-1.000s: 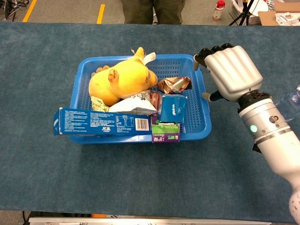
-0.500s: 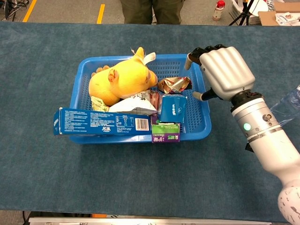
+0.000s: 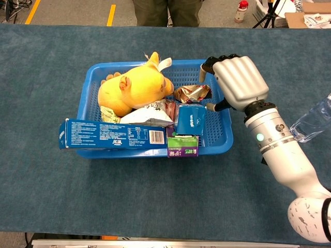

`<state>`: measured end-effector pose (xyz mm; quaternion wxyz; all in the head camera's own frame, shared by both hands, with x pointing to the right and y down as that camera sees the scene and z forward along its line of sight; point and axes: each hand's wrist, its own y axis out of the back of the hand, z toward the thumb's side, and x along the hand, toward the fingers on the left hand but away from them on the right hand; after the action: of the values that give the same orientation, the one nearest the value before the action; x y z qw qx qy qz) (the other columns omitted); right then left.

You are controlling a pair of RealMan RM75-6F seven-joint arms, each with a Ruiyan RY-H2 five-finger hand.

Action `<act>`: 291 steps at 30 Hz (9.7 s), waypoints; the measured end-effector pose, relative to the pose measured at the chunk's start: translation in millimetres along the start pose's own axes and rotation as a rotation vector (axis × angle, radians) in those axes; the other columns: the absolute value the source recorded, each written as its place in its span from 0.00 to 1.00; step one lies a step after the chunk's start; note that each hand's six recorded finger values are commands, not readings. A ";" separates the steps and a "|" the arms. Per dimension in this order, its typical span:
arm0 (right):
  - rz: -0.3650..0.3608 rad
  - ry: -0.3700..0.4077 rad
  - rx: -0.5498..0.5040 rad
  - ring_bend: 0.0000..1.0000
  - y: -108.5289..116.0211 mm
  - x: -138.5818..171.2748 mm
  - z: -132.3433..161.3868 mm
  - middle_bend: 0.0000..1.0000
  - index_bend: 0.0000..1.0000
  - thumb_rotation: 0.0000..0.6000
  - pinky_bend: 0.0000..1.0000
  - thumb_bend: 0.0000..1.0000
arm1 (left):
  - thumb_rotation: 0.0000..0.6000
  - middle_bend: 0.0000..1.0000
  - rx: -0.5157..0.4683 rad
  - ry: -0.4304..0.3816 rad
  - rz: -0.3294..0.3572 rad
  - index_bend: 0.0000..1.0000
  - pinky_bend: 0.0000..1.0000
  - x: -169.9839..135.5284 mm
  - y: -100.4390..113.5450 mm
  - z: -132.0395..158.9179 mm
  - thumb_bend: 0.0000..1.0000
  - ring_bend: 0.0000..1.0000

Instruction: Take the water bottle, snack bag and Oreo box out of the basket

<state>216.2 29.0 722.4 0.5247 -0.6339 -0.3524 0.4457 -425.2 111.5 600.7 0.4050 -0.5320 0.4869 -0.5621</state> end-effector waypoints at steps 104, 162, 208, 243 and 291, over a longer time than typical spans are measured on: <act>-0.342 0.018 -0.102 0.49 113.5 30.1 -45.2 0.51 0.88 1.00 0.30 0.27 | 1.00 0.41 0.008 0.005 0.005 0.42 0.44 0.1 0.0 0.9 0.45 0.40; 0.035 -0.103 -0.056 0.36 163.7 114.4 -130.8 0.38 0.32 1.00 0.30 0.00 | 1.00 0.30 -0.179 -0.112 0.052 0.36 0.44 -14.0 18.1 22.6 0.45 0.35; -0.173 -0.059 -0.007 0.33 192.8 47.1 -159.8 0.34 0.32 1.00 0.30 0.00 | 1.00 0.00 -0.213 -0.479 -0.484 0.00 0.25 -44.7 4.2 167.0 0.17 0.00; -0.205 -0.101 -0.023 0.33 203.9 58.9 -176.5 0.34 0.32 1.00 0.30 0.00 | 1.00 0.00 -0.167 -0.570 -0.469 0.00 0.22 -40.7 -31.1 207.2 0.17 0.00; -0.174 -0.130 -0.041 0.33 191.2 64.9 -188.3 0.34 0.33 1.00 0.30 0.00 | 1.00 0.00 -0.147 -0.570 -0.464 0.35 0.23 -21.8 -35.6 226.4 0.17 0.00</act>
<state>411.3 -16.2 532.3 0.5244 -0.5813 -0.4485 0.4312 -196.0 113.4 622.0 0.3468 -0.7910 0.2601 -0.4316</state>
